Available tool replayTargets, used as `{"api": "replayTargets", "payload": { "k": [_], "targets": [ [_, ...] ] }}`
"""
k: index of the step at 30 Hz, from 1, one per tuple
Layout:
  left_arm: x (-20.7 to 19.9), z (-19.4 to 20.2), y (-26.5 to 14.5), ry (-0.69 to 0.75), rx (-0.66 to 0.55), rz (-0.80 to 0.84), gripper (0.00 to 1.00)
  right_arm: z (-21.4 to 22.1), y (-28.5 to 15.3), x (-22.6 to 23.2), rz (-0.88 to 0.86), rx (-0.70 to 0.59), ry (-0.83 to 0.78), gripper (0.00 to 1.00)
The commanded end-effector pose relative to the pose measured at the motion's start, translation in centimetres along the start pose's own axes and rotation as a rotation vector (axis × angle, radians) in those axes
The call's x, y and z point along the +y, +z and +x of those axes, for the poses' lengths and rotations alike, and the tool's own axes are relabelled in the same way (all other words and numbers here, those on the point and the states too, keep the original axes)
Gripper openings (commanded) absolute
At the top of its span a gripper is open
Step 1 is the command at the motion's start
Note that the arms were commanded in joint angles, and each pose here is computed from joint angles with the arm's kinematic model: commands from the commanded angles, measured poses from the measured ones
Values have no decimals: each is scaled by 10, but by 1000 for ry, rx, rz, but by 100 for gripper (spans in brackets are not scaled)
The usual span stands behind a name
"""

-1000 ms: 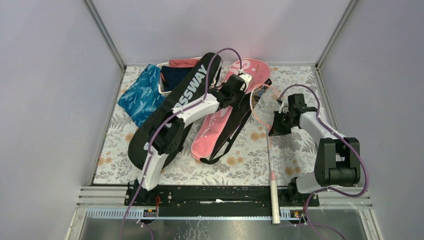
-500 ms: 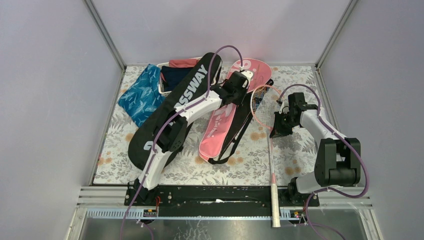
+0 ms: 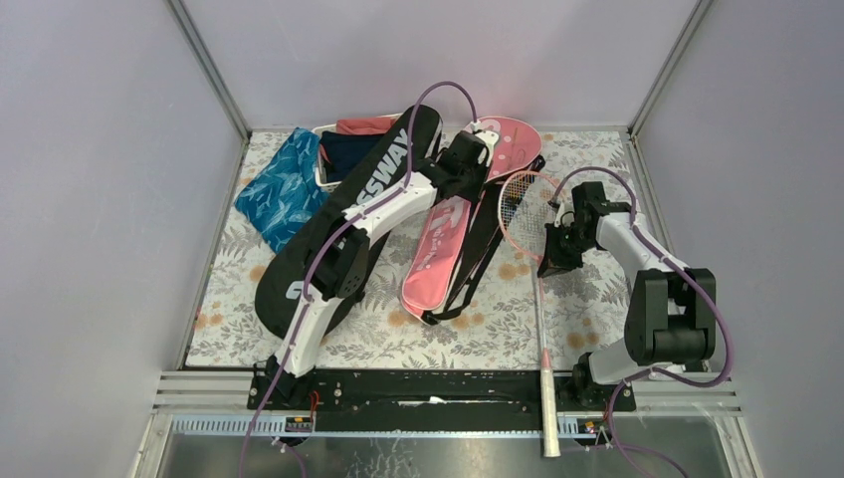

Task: Pack up the badminton gear
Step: Place the racket in the racket bag.

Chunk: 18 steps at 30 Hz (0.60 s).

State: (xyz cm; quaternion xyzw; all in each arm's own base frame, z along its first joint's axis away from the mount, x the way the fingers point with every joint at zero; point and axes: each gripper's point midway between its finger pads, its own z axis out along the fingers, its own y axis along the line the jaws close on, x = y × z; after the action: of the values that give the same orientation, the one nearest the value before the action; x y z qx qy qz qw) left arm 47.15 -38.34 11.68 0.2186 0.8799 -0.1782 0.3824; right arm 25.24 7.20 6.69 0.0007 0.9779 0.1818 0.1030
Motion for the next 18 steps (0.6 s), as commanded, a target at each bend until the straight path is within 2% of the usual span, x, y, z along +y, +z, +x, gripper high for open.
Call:
{"api": "replayTargets", "payload": {
  "k": [1, 7, 18],
  "targets": [
    [-5, -55, -15, -7, -154, 52, 0, -4, 1, 3, -8, 29, -15, 0],
    [-17, -53, -17, -4, -145, 119, 0, -8, 9, 1, -9, 37, -13, 0],
    [-32, -33, -18, 16, -99, 195, 0, -48, 17, 7, -8, -26, -39, 0]
  ]
}}
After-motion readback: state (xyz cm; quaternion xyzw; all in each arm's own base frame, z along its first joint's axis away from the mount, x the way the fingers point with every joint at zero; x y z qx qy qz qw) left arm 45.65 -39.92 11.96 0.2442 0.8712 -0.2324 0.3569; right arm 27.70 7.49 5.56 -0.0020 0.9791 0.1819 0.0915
